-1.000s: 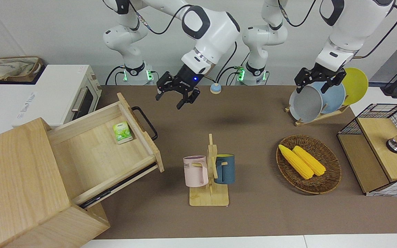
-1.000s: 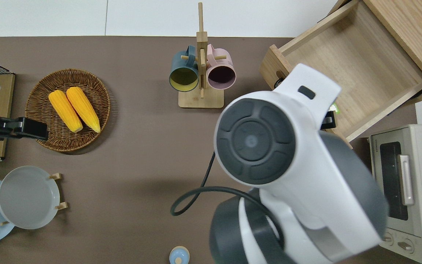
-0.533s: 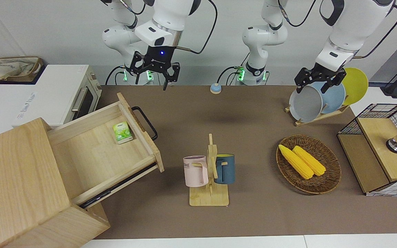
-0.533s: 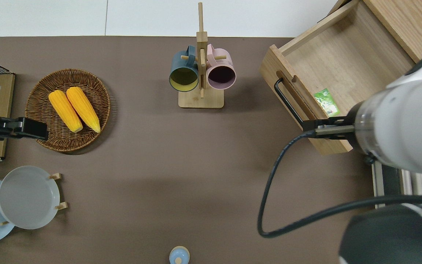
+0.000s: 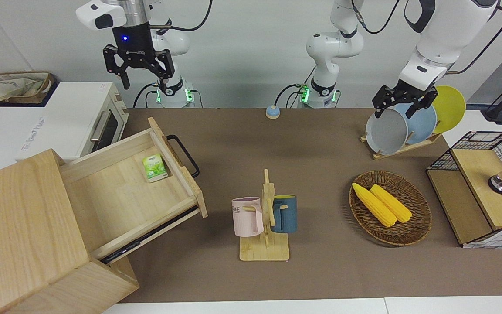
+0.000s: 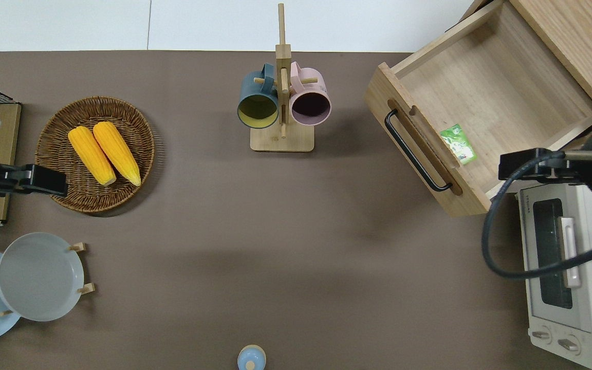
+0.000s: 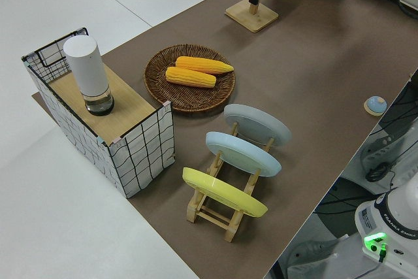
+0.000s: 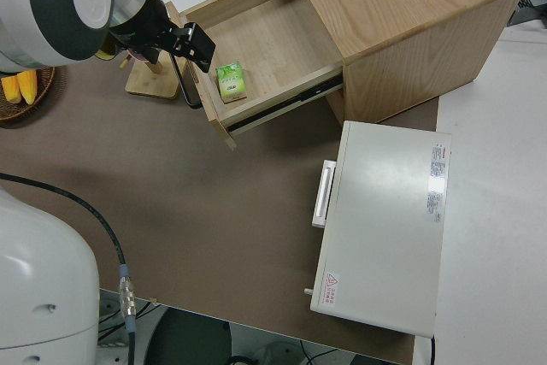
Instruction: Slide drawer open with right arm
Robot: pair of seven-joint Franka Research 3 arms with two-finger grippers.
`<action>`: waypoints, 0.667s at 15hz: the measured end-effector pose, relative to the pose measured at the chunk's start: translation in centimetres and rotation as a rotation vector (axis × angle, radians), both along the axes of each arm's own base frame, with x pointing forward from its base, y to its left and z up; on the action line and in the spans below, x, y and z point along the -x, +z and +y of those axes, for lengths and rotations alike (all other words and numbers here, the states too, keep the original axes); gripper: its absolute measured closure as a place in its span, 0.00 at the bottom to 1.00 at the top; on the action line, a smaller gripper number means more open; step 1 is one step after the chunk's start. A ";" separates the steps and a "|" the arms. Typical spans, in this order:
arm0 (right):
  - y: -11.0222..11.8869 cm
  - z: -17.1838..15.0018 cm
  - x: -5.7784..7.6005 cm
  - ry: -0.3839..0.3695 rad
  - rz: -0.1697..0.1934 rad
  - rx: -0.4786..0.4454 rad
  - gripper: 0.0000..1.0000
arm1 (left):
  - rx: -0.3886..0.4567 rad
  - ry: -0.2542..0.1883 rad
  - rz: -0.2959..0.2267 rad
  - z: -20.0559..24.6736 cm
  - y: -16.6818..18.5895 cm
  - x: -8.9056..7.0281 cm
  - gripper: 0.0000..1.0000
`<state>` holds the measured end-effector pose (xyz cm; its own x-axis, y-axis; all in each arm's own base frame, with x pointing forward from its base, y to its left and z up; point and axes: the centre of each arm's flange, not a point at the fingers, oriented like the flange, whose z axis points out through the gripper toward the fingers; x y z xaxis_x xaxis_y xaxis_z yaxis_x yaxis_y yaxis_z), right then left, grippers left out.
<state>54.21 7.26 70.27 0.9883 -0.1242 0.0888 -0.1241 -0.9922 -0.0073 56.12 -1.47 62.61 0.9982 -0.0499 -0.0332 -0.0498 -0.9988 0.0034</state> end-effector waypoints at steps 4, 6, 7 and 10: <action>-1.2 -2.2 -0.6 -0.025 0.026 -0.025 0.01 | 0.000 0.000 0.000 0.0 0.0 0.0 0.00; -2.0 -2.8 -1.0 -0.029 0.037 -0.024 0.01 | 0.000 0.000 0.000 0.0 0.0 0.0 0.00; -2.4 -3.1 -1.2 -0.032 0.041 -0.024 0.01 | 0.000 0.000 0.000 0.0 0.0 0.0 0.00; -3.8 -4.5 -2.1 -0.051 0.037 -0.015 0.01 | 0.000 0.000 0.000 0.0 0.0 0.0 0.00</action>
<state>56.32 2.77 66.47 0.9832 -0.1754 0.0500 -0.1747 -0.9845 -0.0170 56.12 -1.47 62.61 0.9982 -0.0499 -0.0332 -0.0499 -0.9988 0.0034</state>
